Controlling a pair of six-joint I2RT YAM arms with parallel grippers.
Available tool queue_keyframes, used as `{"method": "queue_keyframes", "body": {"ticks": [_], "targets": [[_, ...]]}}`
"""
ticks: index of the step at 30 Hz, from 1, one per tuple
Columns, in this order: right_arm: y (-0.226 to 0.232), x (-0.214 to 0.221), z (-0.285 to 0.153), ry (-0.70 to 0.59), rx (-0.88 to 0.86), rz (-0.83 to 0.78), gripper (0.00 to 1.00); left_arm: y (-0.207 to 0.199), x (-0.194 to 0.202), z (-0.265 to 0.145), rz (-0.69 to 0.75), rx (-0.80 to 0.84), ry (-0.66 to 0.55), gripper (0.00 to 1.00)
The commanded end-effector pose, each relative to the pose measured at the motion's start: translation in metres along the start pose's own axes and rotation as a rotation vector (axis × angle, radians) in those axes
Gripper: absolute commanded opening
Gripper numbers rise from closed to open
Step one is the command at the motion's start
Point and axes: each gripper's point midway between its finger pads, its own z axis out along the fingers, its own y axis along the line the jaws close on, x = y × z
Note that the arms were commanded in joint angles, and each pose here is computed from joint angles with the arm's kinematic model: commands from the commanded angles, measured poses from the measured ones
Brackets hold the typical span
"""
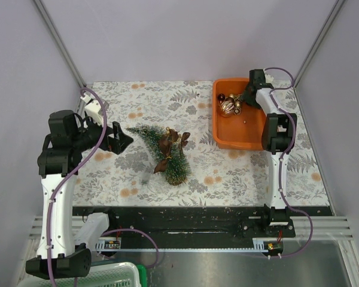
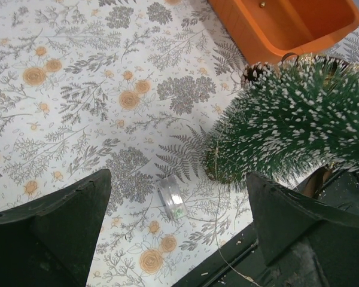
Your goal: Decorate the small christmas tree
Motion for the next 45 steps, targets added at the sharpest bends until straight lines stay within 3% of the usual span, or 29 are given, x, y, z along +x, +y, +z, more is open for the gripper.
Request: {"method": "queue_keyframes", "body": {"ticks": [1,12,23,26,36,45], "targets": [[0.007,-0.021,-0.009,-0.040,-0.027,0.016,0.69,0.007,-0.004,0.002,0.031,-0.023,-0.020,0.99],[0.007,-0.025,-0.030,-0.072,-0.063,0.026,0.49,0.005,0.000,0.003,0.019,-0.012,-0.021,0.99],[0.015,-0.033,-0.122,-0.108,-0.256,0.101,0.38,-0.003,-0.001,0.000,0.017,0.014,-0.046,0.99],[0.018,-0.011,-0.158,-0.054,-0.372,0.117,0.38,-0.007,-0.001,-0.001,0.007,0.026,-0.054,0.99],[0.030,0.062,-0.360,0.132,-0.975,0.129,0.33,-0.019,-0.008,-0.008,0.012,0.059,-0.098,0.99],[0.010,0.137,-0.487,0.251,-1.210,-0.038,0.33,-0.029,-0.017,-0.015,0.035,0.083,-0.128,0.99]]}}
